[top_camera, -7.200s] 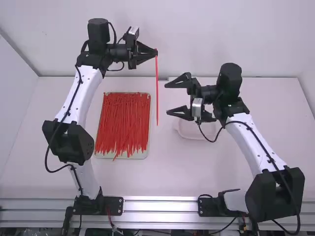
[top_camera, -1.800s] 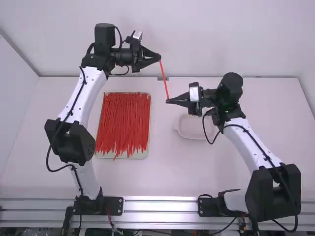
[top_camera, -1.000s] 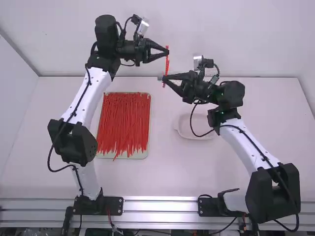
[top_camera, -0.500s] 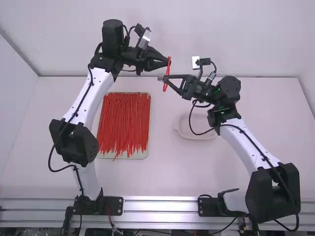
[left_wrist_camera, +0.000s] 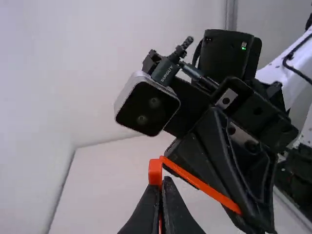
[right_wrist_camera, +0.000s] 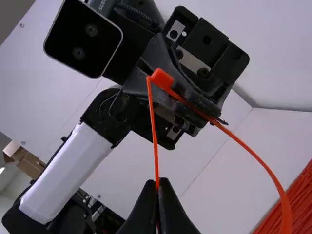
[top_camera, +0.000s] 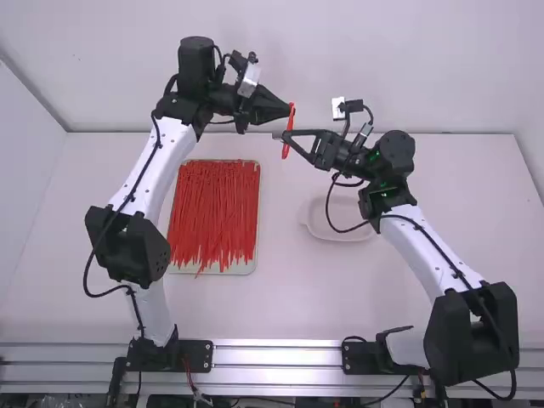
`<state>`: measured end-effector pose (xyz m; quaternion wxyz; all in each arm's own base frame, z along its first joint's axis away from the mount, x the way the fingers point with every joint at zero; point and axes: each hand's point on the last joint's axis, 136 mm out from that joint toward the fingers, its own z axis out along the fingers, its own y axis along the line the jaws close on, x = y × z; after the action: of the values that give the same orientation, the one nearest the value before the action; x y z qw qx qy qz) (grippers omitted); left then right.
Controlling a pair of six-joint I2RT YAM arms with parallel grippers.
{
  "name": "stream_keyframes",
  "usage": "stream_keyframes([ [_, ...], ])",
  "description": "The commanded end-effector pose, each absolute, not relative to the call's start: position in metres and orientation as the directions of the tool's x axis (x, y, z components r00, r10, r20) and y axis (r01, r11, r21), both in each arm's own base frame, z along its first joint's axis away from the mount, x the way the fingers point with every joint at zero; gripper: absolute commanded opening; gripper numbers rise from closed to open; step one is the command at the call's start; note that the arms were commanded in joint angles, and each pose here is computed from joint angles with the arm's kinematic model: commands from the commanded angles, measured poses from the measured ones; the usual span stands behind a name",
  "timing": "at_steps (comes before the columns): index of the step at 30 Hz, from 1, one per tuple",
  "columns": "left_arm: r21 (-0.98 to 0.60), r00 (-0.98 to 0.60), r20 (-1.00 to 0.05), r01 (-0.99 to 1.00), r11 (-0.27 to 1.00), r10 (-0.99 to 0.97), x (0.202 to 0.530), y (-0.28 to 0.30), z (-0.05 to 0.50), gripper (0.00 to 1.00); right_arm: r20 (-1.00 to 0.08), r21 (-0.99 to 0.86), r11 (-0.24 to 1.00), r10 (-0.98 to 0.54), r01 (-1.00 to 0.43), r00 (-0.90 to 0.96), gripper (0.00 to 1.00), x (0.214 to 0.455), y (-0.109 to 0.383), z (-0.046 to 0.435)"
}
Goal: Fasten the cable tie
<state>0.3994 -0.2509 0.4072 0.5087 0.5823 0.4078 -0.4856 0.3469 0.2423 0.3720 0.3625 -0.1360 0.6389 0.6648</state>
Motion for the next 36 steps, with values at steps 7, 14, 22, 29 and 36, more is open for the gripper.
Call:
stream_keyframes([
  [7,0.273,0.273,-0.962,0.954,-0.126,-0.017,0.402,-0.2525,0.4082,0.02,-0.609,0.782,0.07,0.299,-0.619,-0.735,0.0,0.3463,0.2442,0.3679],
  [14,0.279,0.279,-0.96,0.953,-0.119,-0.017,0.404,-0.2495,0.409,0.02,-0.597,0.791,0.063,0.298,-0.609,-0.745,0.0,0.3456,0.2442,0.3682],
  [22,0.256,0.256,-0.966,0.958,-0.129,-0.016,0.4014,-0.2523,0.4077,0.02,-0.596,0.791,0.062,0.301,-0.608,-0.745,0.0,0.3458,0.244,0.3688],
  [29,0.254,0.254,-0.967,0.959,-0.129,-0.017,0.4016,-0.2507,0.4077,0.02,-0.597,0.79,0.061,0.301,-0.61,-0.743,0.0,0.3458,0.2441,0.3696],
  [36,0.249,0.249,-0.968,0.96,-0.125,-0.012,0.4022,-0.2519,0.4069,0.02,-0.595,0.791,0.062,0.306,-0.608,-0.743,0.0,0.3466,0.2437,0.3699],
])
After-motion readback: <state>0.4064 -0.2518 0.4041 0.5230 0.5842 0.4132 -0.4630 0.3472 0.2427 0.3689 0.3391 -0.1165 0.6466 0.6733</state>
